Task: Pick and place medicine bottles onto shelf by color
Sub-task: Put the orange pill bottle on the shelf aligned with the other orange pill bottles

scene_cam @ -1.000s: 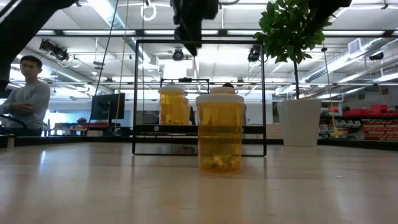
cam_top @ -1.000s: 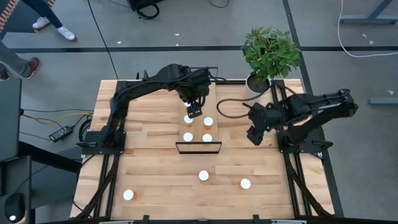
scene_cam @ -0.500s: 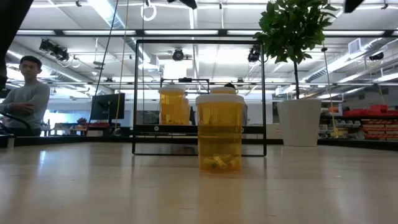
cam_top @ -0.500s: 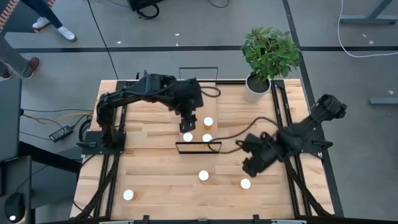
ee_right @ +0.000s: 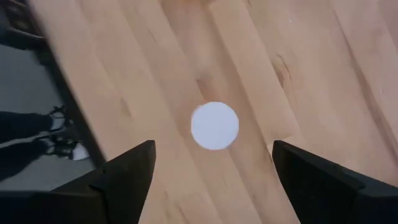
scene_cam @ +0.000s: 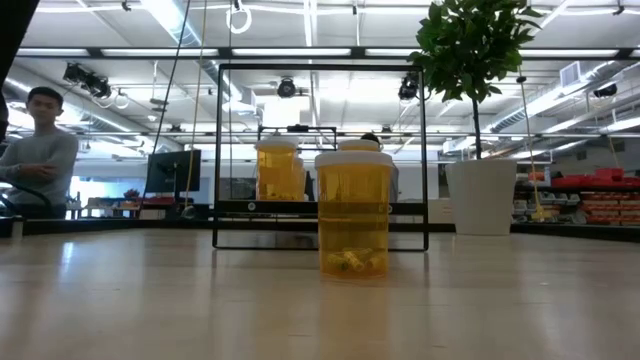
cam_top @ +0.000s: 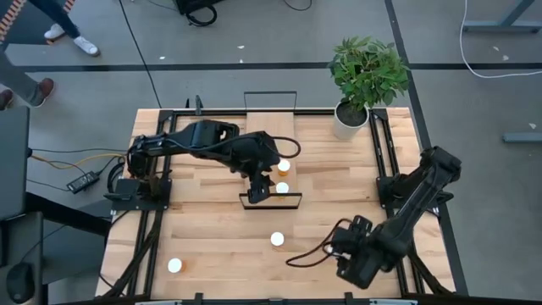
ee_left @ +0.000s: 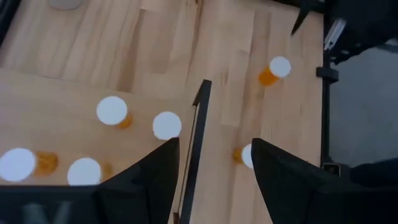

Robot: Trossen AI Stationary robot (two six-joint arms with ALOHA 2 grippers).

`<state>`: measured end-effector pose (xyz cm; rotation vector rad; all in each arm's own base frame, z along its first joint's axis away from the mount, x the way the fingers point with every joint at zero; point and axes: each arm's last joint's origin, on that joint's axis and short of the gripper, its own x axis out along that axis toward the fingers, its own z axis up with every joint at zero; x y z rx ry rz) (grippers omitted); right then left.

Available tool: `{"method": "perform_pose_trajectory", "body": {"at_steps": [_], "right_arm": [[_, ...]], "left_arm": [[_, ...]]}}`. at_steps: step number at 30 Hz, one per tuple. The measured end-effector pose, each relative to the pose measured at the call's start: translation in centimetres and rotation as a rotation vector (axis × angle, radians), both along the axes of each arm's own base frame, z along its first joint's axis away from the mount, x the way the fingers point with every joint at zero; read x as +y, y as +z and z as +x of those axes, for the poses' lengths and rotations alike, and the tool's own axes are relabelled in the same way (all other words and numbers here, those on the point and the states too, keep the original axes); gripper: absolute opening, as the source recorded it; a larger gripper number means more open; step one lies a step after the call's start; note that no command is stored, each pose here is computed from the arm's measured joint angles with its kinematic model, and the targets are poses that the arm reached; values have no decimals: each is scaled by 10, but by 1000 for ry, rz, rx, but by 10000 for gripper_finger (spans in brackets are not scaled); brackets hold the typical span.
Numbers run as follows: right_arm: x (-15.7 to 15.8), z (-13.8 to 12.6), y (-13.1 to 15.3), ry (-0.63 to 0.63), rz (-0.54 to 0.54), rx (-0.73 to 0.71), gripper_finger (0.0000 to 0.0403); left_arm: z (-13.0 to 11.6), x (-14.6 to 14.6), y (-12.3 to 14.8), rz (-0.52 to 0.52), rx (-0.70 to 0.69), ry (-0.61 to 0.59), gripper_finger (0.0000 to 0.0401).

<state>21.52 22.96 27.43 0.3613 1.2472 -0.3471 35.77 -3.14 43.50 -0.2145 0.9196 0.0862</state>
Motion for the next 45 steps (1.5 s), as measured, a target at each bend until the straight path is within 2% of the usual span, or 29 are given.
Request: {"method": "perform_pose_trajectory", "body": {"at_steps": [6,11,18,22,31,38,45], "right_arm": [[11,13,-28,-24,-42,52,331],[13,19,-38,-8,-79,42,331],[-1,22,-59,71,35,14,331],[-17,14,-77,58,103,60,331],[-31,3,-57,78,74,-63,331],[-12,-1,-70,140,77,-68,331],[-9,-11,-73,191,-51,-82,331]], "left_arm": [[-1,-6,0,-62,5,73,206],[-2,-15,0,-78,9,68,198],[-4,-25,-1,-60,21,19,192],[-6,-25,-3,-52,45,14,194],[-8,-24,-1,-78,47,50,191],[-8,-24,-1,-89,48,66,189],[-9,-29,-1,-89,47,62,183]]}}
